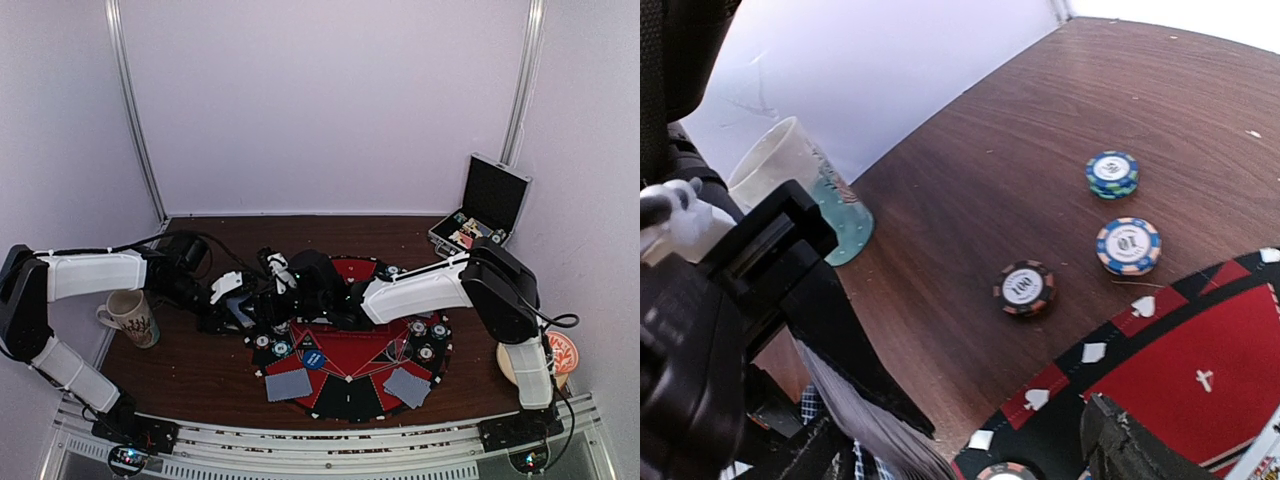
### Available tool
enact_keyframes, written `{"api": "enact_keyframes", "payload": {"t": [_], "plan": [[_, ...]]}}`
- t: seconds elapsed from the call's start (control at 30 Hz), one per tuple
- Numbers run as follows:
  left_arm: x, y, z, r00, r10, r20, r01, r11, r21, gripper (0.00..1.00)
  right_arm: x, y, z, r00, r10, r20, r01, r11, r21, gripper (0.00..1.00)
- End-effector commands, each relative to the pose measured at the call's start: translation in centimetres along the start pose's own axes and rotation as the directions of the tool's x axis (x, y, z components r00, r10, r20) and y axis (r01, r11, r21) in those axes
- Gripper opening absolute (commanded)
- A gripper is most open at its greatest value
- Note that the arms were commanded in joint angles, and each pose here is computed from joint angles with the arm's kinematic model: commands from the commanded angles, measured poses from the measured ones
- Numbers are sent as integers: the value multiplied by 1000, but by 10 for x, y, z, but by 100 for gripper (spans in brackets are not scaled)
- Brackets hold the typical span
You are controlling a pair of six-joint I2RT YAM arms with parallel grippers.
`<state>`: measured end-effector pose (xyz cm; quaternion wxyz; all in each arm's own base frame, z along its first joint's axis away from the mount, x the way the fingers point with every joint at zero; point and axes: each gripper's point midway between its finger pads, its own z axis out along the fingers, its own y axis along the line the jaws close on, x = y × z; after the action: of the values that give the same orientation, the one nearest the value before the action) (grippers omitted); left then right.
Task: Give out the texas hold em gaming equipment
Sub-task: Pick up the poker card from the face-down deck piles.
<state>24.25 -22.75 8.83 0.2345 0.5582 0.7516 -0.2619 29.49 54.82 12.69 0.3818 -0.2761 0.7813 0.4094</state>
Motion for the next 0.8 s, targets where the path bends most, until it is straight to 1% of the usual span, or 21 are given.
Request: {"api": "enact_keyframes", "payload": {"t": [0.0,0.07,0.2,0.27,0.4,0.57,0.77], "plan": [[-11,-15,-5,997,56,46,-58,998,39,35,-1,10,11,999,40,-29,-43,995,-89,79],[-11,-16,-4,997,57,45,-59,997,41,35,-2,15,12,998,44,-35,-48,992,-120,79],[-11,-16,-4,997,60,44,-62,997,41,35,-2,15,14,998,42,-37,-46,992,-114,76],[-11,-16,-4,997,60,44,-62,997,41,35,-1,8,15,999,35,-40,-38,996,-78,72],[-11,-16,-4,997,61,45,-63,997,40,35,0,-14,9,999,17,-29,-16,999,39,61],[-11,-17,-4,997,61,43,-63,997,44,35,-5,-34,-6,1000,22,-1,-21,994,109,52],[-11,-17,-4,997,60,44,-62,997,43,35,-8,-45,-14,1000,7,3,-7,987,163,46]]}}
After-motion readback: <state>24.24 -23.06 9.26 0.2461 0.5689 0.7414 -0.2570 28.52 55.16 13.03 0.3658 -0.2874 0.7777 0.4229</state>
